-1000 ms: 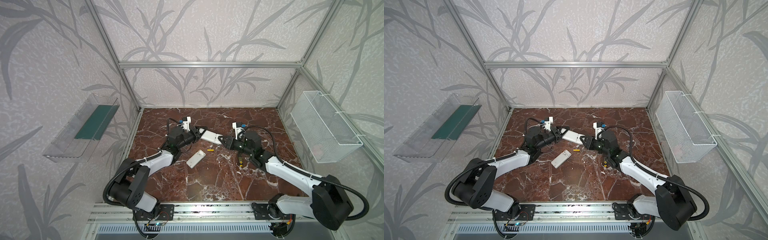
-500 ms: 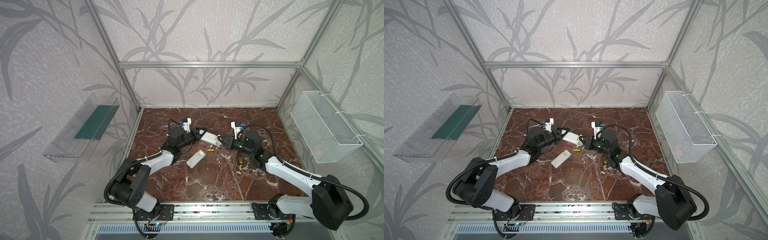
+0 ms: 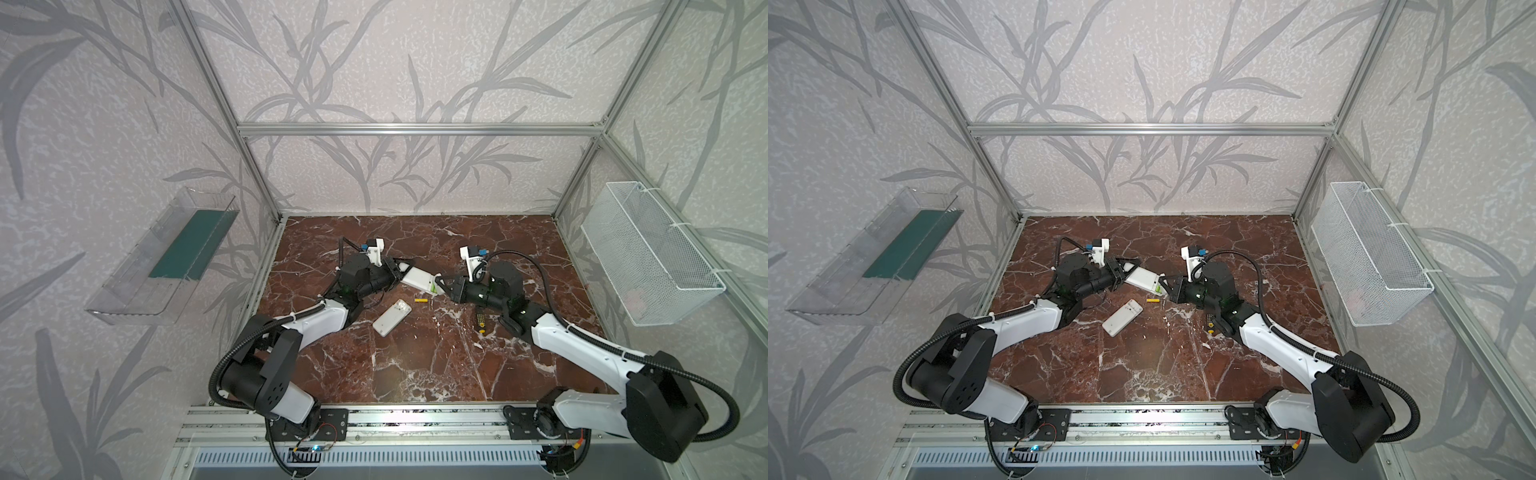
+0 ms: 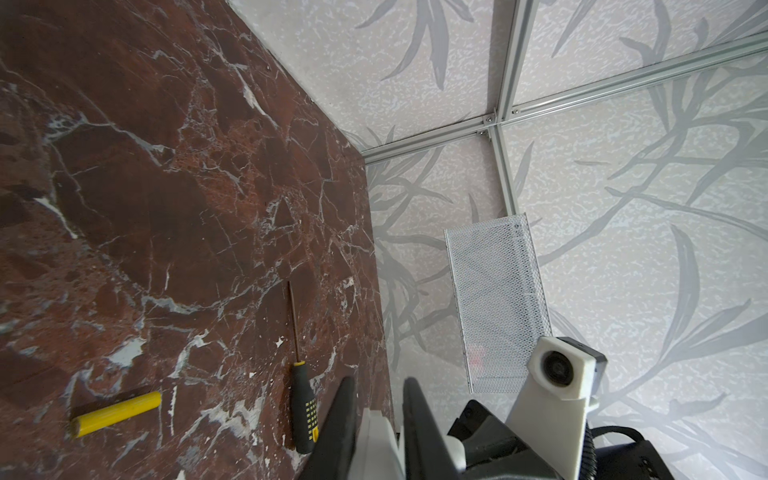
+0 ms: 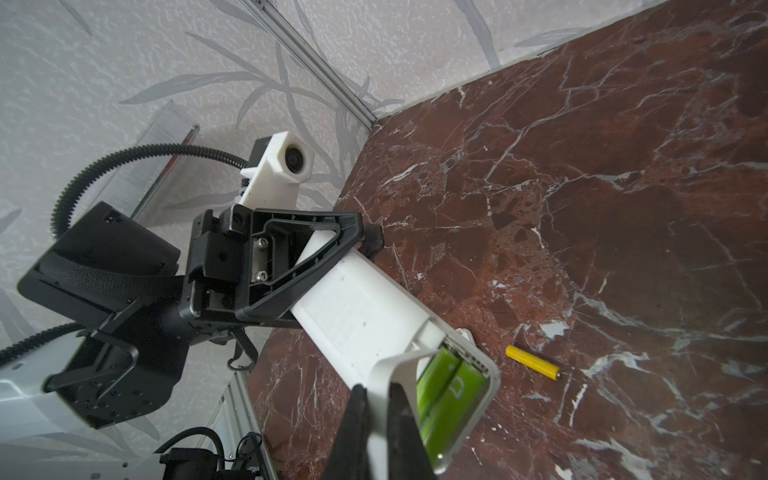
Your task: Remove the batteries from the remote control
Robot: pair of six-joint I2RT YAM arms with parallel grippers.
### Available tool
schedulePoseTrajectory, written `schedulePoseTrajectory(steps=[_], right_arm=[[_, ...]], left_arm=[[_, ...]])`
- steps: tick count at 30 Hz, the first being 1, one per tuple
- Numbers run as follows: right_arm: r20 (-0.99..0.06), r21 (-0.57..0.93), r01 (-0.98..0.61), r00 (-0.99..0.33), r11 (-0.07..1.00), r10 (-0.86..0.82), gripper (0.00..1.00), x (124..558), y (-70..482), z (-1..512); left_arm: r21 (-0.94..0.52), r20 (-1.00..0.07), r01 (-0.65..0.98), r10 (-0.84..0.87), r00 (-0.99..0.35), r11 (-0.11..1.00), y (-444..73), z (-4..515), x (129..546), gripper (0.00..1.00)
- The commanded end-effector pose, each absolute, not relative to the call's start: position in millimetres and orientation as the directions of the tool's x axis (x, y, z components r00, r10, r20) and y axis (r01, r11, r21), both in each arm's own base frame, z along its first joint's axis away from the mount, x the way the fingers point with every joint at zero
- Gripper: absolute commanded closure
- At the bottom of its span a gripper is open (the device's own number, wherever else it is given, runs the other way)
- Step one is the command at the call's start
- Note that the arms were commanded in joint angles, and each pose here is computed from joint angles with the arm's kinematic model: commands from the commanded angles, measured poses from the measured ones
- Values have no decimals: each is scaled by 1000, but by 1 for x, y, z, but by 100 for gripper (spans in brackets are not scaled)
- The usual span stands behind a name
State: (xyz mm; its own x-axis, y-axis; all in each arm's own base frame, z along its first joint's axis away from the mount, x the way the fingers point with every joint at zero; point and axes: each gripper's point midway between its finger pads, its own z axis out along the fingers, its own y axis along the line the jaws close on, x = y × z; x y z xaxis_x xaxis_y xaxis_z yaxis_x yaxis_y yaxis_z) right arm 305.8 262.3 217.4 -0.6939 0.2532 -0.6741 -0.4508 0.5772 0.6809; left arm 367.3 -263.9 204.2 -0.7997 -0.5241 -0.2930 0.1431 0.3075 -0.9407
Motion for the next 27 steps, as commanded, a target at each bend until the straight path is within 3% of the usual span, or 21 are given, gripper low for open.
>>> schedulePoseTrajectory(steps=[1, 11, 18, 27], right_arm=[[-729, 606, -446, -644, 658, 235, 100, 308, 238, 223], [-740, 356, -148, -648, 923, 182, 100, 333, 142, 160], [-703, 240, 71, -675, 968, 224, 100, 343, 84, 116], [-647, 229, 191, -703, 954, 296, 100, 349, 65, 70]], left_arm=[[-906, -356, 167, -485, -799, 390, -264, 202, 367, 100], [-866, -392, 169, -431, -812, 470, -262, 182, 357, 100], [-853, -398, 192, -366, -841, 484, -276, 168, 345, 100], [-829, -407, 195, -327, -853, 524, -286, 155, 339, 100]])
